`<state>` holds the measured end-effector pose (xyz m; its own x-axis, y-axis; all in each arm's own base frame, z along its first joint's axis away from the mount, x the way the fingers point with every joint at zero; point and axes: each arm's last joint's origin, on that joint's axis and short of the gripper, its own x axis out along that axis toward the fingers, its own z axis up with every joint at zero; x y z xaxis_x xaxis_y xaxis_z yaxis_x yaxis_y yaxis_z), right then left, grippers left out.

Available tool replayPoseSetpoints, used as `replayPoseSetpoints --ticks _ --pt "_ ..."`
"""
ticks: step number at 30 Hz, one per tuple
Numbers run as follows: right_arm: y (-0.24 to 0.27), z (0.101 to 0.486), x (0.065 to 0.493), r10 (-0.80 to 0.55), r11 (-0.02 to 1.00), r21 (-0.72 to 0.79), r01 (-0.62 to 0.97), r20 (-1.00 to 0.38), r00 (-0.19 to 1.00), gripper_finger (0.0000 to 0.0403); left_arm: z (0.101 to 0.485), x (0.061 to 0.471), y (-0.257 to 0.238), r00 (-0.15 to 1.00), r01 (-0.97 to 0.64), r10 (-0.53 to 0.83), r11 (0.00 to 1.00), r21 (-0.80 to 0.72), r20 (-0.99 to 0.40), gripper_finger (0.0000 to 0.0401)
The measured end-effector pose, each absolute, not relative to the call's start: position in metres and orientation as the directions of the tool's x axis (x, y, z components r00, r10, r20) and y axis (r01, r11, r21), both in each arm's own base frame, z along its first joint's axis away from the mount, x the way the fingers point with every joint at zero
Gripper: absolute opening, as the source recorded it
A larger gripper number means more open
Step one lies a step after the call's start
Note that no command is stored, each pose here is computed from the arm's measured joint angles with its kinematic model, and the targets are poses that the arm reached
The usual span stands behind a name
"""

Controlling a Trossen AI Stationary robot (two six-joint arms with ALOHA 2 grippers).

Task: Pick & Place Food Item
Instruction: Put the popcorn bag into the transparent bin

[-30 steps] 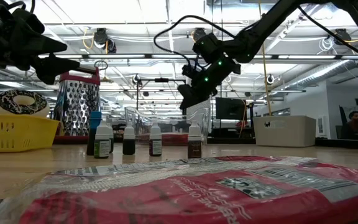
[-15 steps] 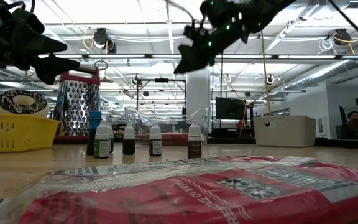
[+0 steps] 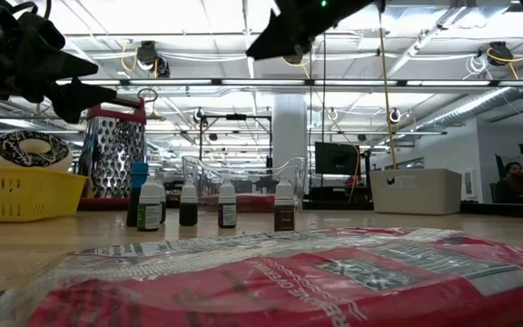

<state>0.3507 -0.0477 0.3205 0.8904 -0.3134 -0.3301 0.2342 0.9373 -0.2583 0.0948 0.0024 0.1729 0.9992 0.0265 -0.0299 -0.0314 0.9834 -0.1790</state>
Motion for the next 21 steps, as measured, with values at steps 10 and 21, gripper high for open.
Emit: replayPoseSetpoints --ticks 10,21 --pt "0.037 0.328 0.344 -0.092 0.974 -0.227 0.015 -0.331 0.939 0.0149 0.173 0.095 0.002 0.999 -0.031 0.026 0.983 -0.179 -0.03 0.028" --pt "0.124 0.33 0.321 0.157 0.933 -0.26 -0.25 -0.331 0.93 0.0146 0.173 0.095 0.002 0.999 -0.031 0.026 0.983 -0.179 -0.03 0.028"
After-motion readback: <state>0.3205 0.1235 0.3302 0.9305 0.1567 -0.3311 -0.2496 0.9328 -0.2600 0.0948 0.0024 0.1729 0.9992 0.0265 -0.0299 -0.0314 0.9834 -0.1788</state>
